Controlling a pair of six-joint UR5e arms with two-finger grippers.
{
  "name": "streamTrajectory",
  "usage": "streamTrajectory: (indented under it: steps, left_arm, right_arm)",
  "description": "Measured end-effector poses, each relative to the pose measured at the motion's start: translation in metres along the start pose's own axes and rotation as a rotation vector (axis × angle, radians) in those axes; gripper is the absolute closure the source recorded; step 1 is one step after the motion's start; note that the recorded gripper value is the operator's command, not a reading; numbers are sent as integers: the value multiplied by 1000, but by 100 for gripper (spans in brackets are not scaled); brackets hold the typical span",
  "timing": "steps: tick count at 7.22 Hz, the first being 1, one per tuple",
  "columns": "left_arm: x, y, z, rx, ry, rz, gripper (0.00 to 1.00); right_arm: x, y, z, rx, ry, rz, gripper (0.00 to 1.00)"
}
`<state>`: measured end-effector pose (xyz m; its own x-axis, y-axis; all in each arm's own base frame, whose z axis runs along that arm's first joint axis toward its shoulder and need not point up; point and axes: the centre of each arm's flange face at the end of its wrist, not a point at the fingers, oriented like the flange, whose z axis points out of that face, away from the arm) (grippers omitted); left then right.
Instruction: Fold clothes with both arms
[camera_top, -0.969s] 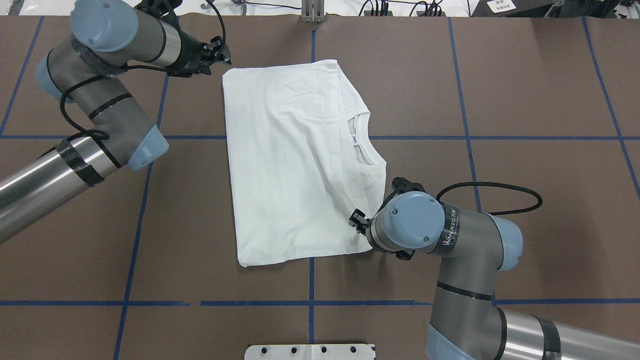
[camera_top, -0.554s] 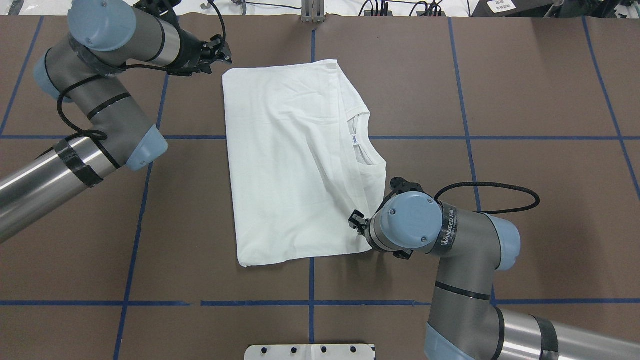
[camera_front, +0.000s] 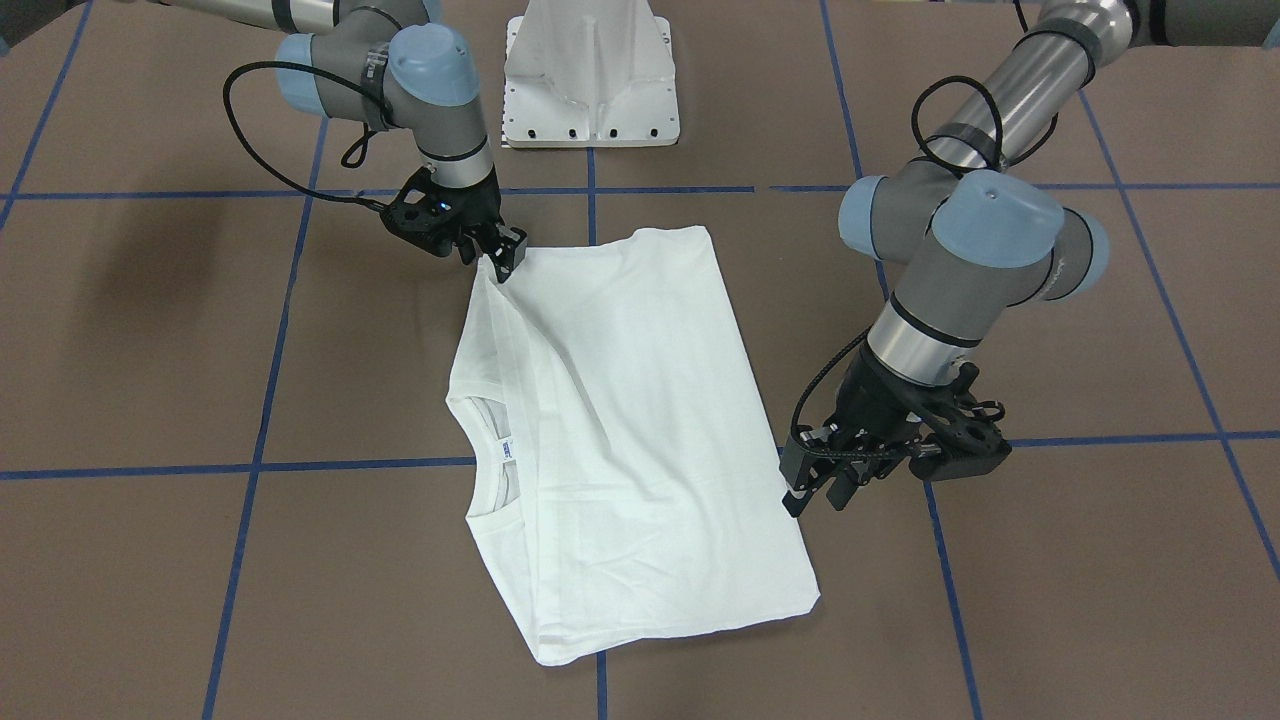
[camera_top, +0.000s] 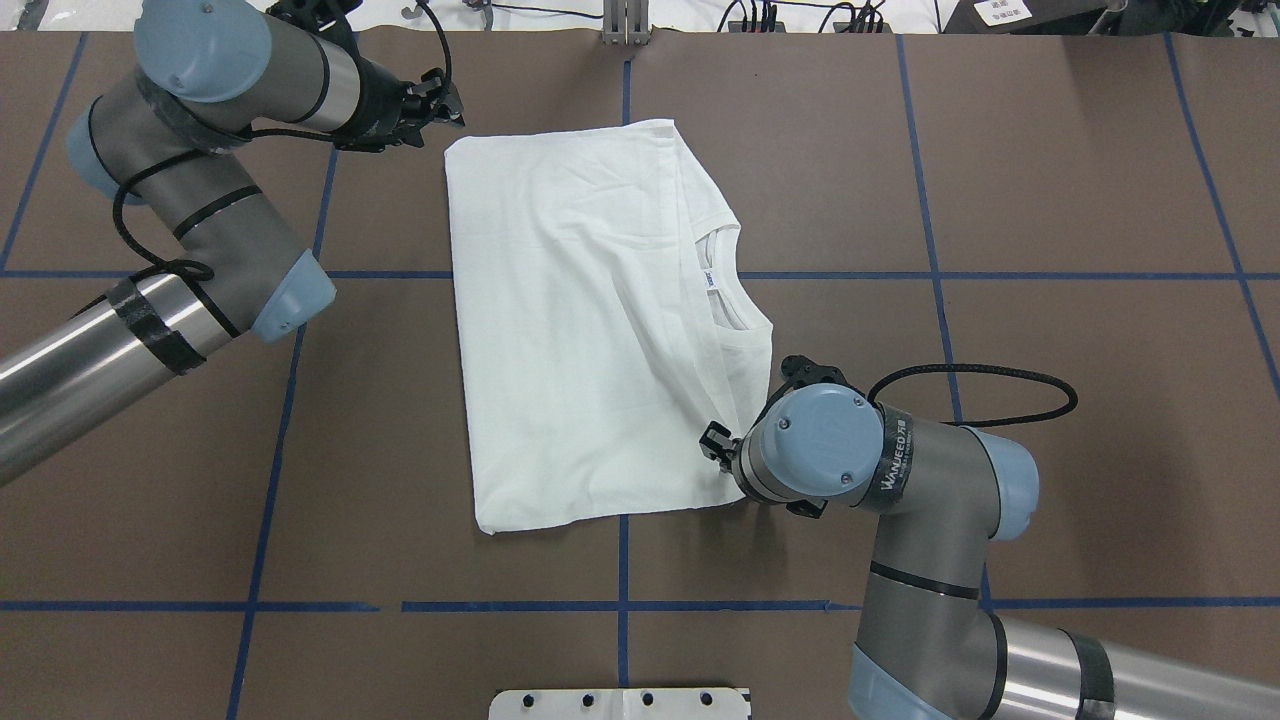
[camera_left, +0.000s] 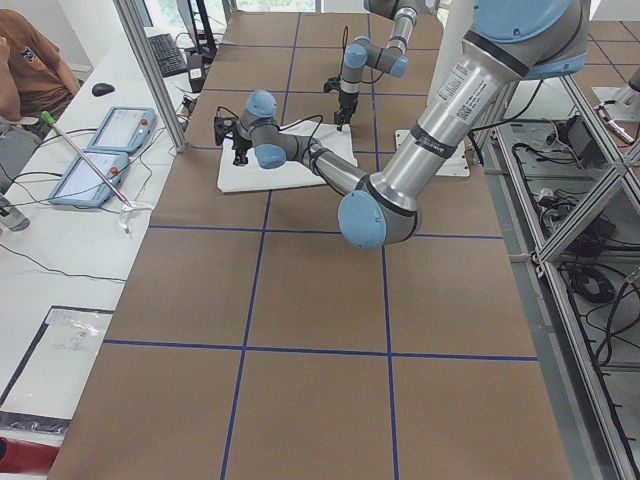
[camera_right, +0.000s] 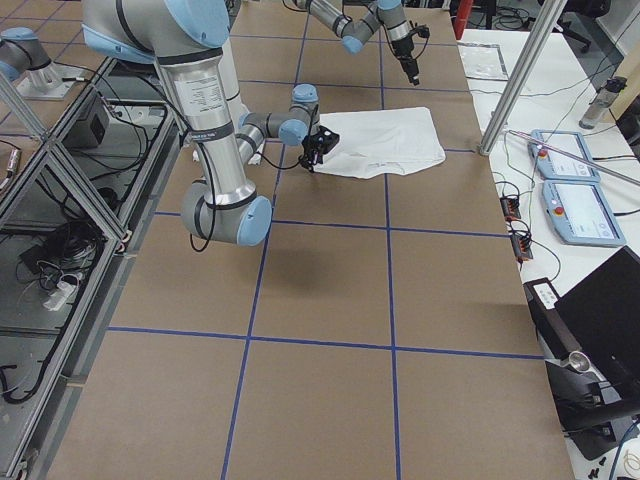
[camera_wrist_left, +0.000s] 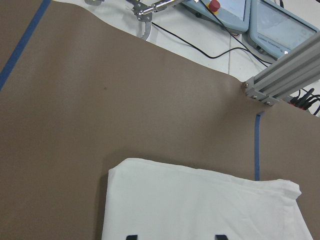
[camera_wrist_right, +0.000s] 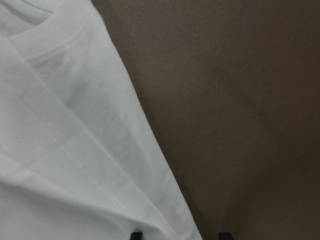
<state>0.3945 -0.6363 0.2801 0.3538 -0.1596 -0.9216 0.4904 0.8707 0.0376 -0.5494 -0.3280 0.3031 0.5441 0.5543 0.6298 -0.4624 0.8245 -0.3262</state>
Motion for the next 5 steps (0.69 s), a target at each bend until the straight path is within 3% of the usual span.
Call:
streamTrajectory:
  steps: [5]
  left_arm:
    - [3,1,-3,0,8,1,40]
  right_arm:
    - [0,0,-2,-4,-4,0,100]
